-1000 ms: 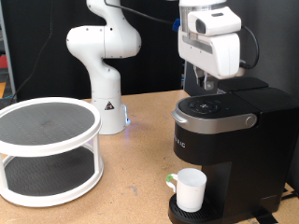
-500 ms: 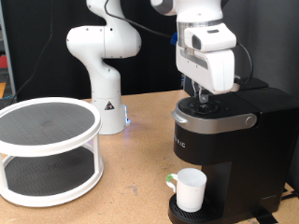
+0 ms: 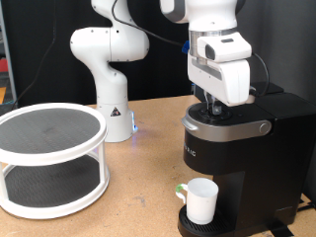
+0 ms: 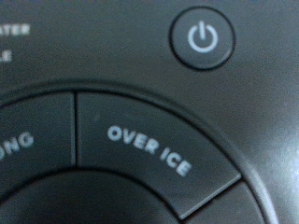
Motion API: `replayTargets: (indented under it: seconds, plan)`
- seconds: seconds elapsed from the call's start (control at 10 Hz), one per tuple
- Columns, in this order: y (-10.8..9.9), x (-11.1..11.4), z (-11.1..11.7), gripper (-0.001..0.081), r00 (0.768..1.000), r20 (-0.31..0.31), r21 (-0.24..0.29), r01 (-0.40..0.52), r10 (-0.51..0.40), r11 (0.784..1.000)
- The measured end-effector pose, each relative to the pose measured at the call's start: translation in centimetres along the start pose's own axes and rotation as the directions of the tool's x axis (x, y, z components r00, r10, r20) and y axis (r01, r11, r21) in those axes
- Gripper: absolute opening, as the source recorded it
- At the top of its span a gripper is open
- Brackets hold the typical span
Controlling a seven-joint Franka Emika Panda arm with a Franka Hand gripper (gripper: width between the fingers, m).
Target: Make a cup of coffee with the keurig machine
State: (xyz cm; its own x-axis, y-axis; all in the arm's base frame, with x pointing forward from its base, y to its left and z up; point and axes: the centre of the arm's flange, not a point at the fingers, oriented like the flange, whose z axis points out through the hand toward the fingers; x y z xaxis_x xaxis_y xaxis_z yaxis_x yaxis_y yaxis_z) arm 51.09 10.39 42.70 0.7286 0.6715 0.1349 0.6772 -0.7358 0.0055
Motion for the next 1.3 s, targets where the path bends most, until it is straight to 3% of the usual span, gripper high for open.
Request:
replayTargets:
  seconds: [0.3, 0.7, 0.9, 1.1, 1.3]
  plan:
    - [0.0, 0.1, 0.1, 0.0007, 1.000, 0.014, 0.009, 0.003, -0.003, 1.000]
    - [0.7, 1.1, 0.3, 0.0007, 0.994, 0.106, 0.057, -0.001, -0.006, 0.998]
    - [0.8, 1.3, 0.3, 0.0007, 0.993, 0.120, 0.067, -0.003, -0.005, 0.998]
    - [0.8, 1.2, 0.2, 0.0007, 0.994, 0.110, 0.076, 0.014, -0.023, 0.997]
    - [0.6, 0.8, 0.1, 0.0007, 0.998, 0.028, 0.107, 0.059, -0.063, 0.992]
